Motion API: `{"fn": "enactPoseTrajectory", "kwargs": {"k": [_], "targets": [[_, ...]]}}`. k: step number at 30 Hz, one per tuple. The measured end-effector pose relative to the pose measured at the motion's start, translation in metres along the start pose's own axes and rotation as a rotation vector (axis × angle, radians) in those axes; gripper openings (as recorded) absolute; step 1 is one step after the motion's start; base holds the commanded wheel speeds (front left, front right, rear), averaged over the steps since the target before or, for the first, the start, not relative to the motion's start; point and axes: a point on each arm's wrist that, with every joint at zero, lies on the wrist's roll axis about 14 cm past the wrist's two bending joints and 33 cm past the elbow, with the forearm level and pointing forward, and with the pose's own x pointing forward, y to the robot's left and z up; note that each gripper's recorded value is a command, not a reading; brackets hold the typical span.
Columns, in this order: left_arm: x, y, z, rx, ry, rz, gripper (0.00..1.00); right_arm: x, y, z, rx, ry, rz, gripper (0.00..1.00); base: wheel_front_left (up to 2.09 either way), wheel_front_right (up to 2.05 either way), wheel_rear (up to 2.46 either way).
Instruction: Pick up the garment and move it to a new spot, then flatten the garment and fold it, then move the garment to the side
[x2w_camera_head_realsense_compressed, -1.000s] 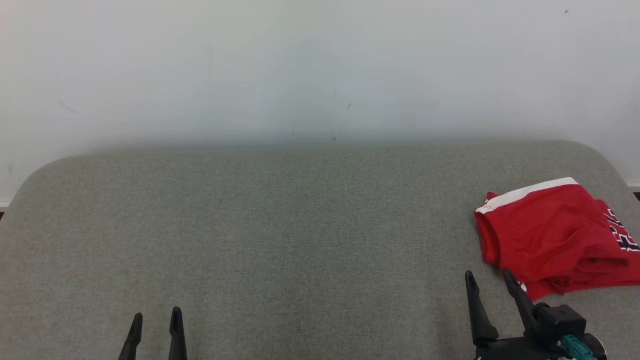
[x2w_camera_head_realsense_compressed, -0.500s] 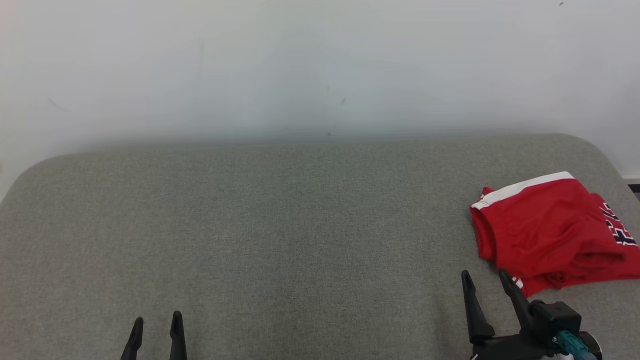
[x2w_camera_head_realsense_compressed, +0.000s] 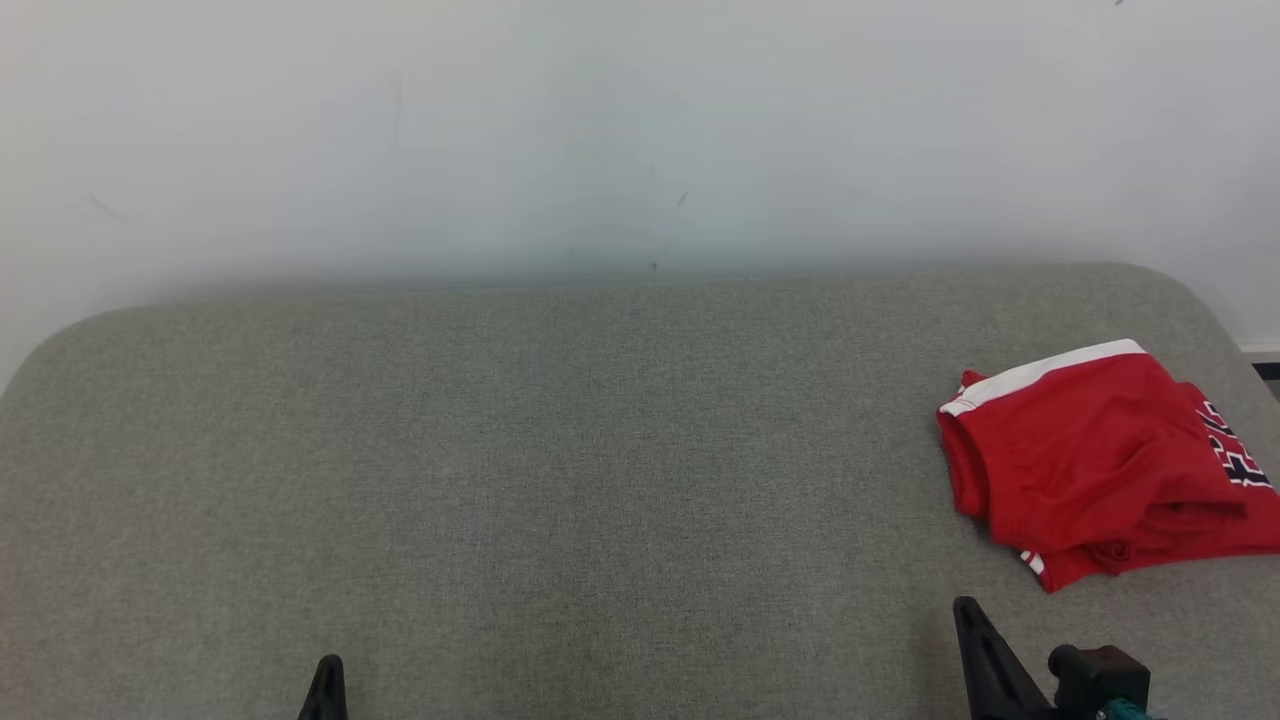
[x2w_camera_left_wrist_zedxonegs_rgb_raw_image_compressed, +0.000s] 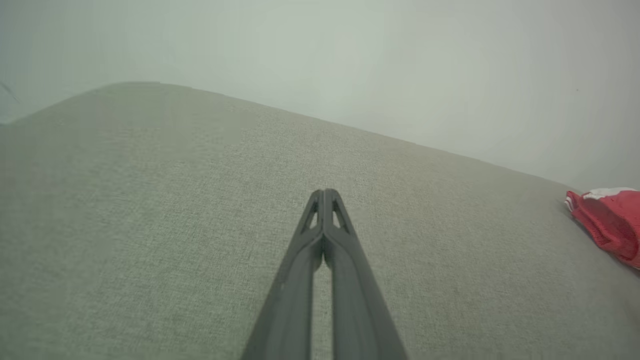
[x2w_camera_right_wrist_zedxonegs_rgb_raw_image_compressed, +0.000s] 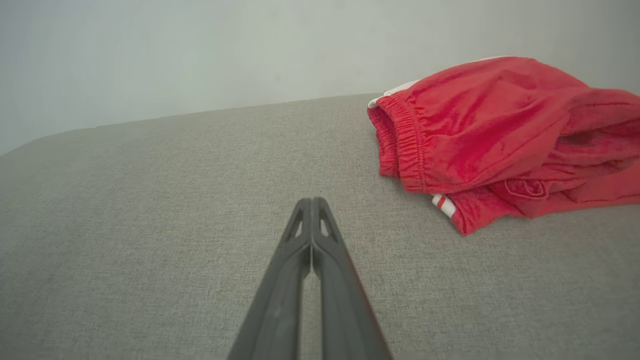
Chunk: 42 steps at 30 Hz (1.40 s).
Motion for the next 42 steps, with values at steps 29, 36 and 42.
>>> {"fn": "enactPoseTrajectory", "kwargs": {"k": [29, 36, 42], "targets": [[0.021, 0.012, 0.004, -0.427, 0.014, 0.082, 0.0, 0.014, -0.02, 0.016, 0.49, -0.033, -0.077, 0.0, 0.0, 0.0, 0.0], [0.026, 0.013, 0.005, -0.519, 0.016, 0.09, 0.0, 0.017, -0.023, 0.019, 0.592, -0.042, -0.083, 0.0, 0.0, 0.0, 0.0], [0.03, 0.014, 0.008, -0.592, 0.013, 0.093, 0.0, 0.019, -0.025, 0.023, 0.674, -0.055, -0.084, 0.0, 0.0, 0.0, 0.0]]}}
